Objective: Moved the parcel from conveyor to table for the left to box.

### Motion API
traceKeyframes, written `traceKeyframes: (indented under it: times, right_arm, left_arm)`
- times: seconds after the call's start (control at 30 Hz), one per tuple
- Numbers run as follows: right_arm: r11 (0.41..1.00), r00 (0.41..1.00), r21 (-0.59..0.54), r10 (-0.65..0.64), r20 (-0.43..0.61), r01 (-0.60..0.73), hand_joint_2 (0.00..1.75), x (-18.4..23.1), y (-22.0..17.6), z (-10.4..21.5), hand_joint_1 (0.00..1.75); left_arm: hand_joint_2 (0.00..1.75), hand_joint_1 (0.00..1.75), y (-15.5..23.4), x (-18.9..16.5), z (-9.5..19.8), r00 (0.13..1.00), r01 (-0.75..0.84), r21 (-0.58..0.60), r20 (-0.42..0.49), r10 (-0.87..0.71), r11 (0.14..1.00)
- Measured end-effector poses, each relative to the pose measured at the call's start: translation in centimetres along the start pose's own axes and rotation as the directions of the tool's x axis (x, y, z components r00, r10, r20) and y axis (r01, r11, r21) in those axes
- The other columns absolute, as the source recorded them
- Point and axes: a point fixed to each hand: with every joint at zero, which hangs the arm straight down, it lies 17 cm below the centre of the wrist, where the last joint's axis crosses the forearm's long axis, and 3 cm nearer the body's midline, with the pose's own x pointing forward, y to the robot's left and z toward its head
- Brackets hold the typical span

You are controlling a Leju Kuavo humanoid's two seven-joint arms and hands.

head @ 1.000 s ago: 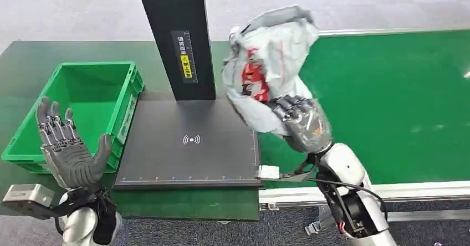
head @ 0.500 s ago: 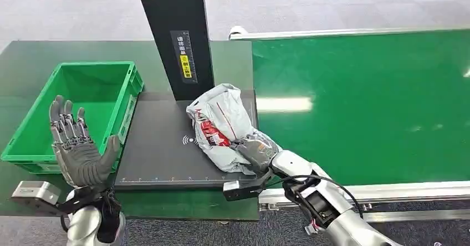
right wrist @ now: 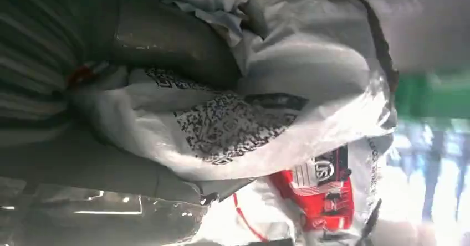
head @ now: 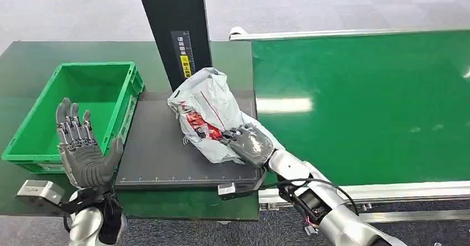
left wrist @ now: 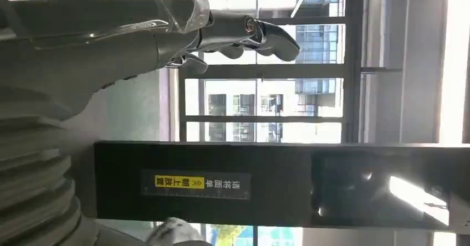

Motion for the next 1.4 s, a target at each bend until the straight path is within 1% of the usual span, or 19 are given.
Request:
traceKeyframes:
  times: [0.07, 0.17, 0.43, 0.53, 0.77, 0.8, 0.87, 0.9, 0.93, 0.97, 1.0, 1.03, 1.07, 1.1, 1.13, 1.17, 1.23, 1.33, 1.4]
  right_arm:
    - [0.999, 1.000, -0.046, 0.002, 0.010, -0.002, 1.75, 0.4, -1.0, -0.3, 0.00]
    - [0.999, 1.000, -0.053, -0.014, -0.001, 0.014, 1.75, 0.4, -1.0, -0.2, 0.00]
    - [0.986, 0.988, 0.106, -0.118, -0.095, 0.128, 1.75, -1.1, 2.9, 1.0, 0.00]
    - [0.976, 0.980, 0.134, -0.159, -0.119, 0.174, 1.75, -1.2, 3.9, 1.4, 0.00]
    - [0.971, 0.974, 0.121, -0.190, -0.125, 0.205, 1.75, -1.2, 4.0, 1.6, 0.00]
    - [0.967, 0.968, 0.103, -0.219, -0.121, 0.231, 1.75, -1.1, 3.8, 1.5, 0.00]
    - [0.930, 0.926, 0.048, -0.356, -0.128, 0.364, 1.75, -0.6, 3.1, 1.4, 0.00]
    - [0.873, 0.866, 0.013, -0.481, -0.137, 0.487, 1.75, -0.2, 2.8, 1.3, 0.00]
    - [0.777, 0.766, -0.027, -0.626, -0.145, 0.629, 1.75, 0.3, 2.5, 1.3, 0.00]
    - [0.622, 0.609, -0.092, -0.781, -0.138, 0.777, 1.75, 0.5, 1.8, 1.3, 0.00]
    - [0.413, 0.404, -0.130, -0.911, -0.086, 0.902, 1.75, 1.4, 0.7, 1.3, 0.00]
    - [0.225, 0.228, -0.182, -0.974, -0.006, 0.957, 1.75, 1.3, -1.3, 1.3, 0.00]
    - [0.095, 0.109, -0.200, -0.992, 0.060, 0.975, 1.75, 1.3, -2.7, 1.5, 0.00]
    - [-0.001, 0.027, -0.224, -0.992, 0.123, 0.975, 1.75, 0.9, -4.1, 1.8, 0.00]
    - [-0.067, -0.028, -0.240, -0.986, 0.164, 0.968, 1.75, 0.6, -4.9, 2.2, 0.00]
    - [-0.142, -0.081, -0.263, -0.970, 0.231, 0.954, 1.75, -0.2, -6.5, 2.7, 0.00]
    - [-0.207, -0.113, -0.303, -0.947, 0.301, 0.930, 1.75, -1.5, -8.2, 3.6, 0.00]
    - [-0.231, -0.103, -0.344, -0.930, 0.352, 0.910, 1.75, -2.8, -9.6, 4.8, 0.00]
    - [-0.226, -0.074, -0.382, -0.925, 0.373, 0.896, 1.75, -3.6, -10.4, 5.8, 0.00]
  left_arm:
    - [1.75, 0.00, -0.1, -0.2, -0.1, 1.000, -0.004, -0.002, -0.003, 0.004, 1.000]
    - [1.75, 0.00, -0.2, -0.3, -0.3, 1.000, -0.008, -0.004, -0.003, 0.008, 1.000]
    - [1.75, 0.00, -0.3, -0.9, -0.2, 1.000, -0.011, -0.008, -0.016, 0.011, 1.000]
    - [1.75, 0.00, -0.6, -1.1, -0.3, 1.000, -0.018, -0.015, -0.017, 0.018, 1.000]
    - [1.75, 0.00, -0.8, -1.5, -0.3, 0.999, -0.025, -0.022, -0.025, 0.025, 0.999]
    - [1.75, 0.00, -0.9, -1.5, -0.3, 0.999, -0.028, -0.024, -0.026, 0.028, 0.999]
    - [1.75, 0.00, -1.4, -1.7, -0.3, 0.999, -0.029, -0.044, -0.029, 0.028, 0.999]
    - [1.75, 0.00, -1.8, -1.9, -0.2, 0.999, -0.026, -0.057, -0.034, 0.024, 0.998]
    - [1.75, 0.00, -2.2, -2.2, 0.0, 0.999, -0.023, -0.071, -0.040, 0.020, 0.997]
    - [1.75, 0.00, -2.6, -2.5, 0.2, 0.999, -0.021, -0.086, -0.048, 0.017, 0.996]
    - [1.75, 0.00, -3.1, -3.0, 0.5, 0.998, -0.018, -0.104, -0.060, 0.012, 0.994]
    - [1.75, 0.00, -3.5, -3.4, 0.8, 0.997, -0.017, -0.126, -0.071, 0.008, 0.992]
    - [1.75, 0.00, -4.1, -3.8, 1.0, 0.997, -0.015, -0.155, -0.078, 0.003, 0.988]
    - [1.75, 0.00, -5.0, -4.4, 1.3, 0.996, -0.020, -0.196, -0.094, 0.002, 0.980]
    - [1.75, 0.00, -5.8, -4.9, 1.5, 0.994, -0.026, -0.233, -0.107, 0.001, 0.972]
    - [1.75, 0.00, -7.0, -5.9, 2.4, 0.990, -0.043, -0.289, -0.143, 0.002, 0.956]
    - [1.75, 0.00, -8.5, -7.2, 3.5, 0.983, -0.066, -0.355, -0.186, -0.001, 0.933]
    - [1.75, 0.00, -9.6, -8.7, 4.7, 0.974, -0.086, -0.409, -0.228, -0.011, 0.909]
    - [1.75, 0.00, -10.3, -9.7, 5.4, 0.968, -0.090, -0.446, -0.250, -0.027, 0.890]
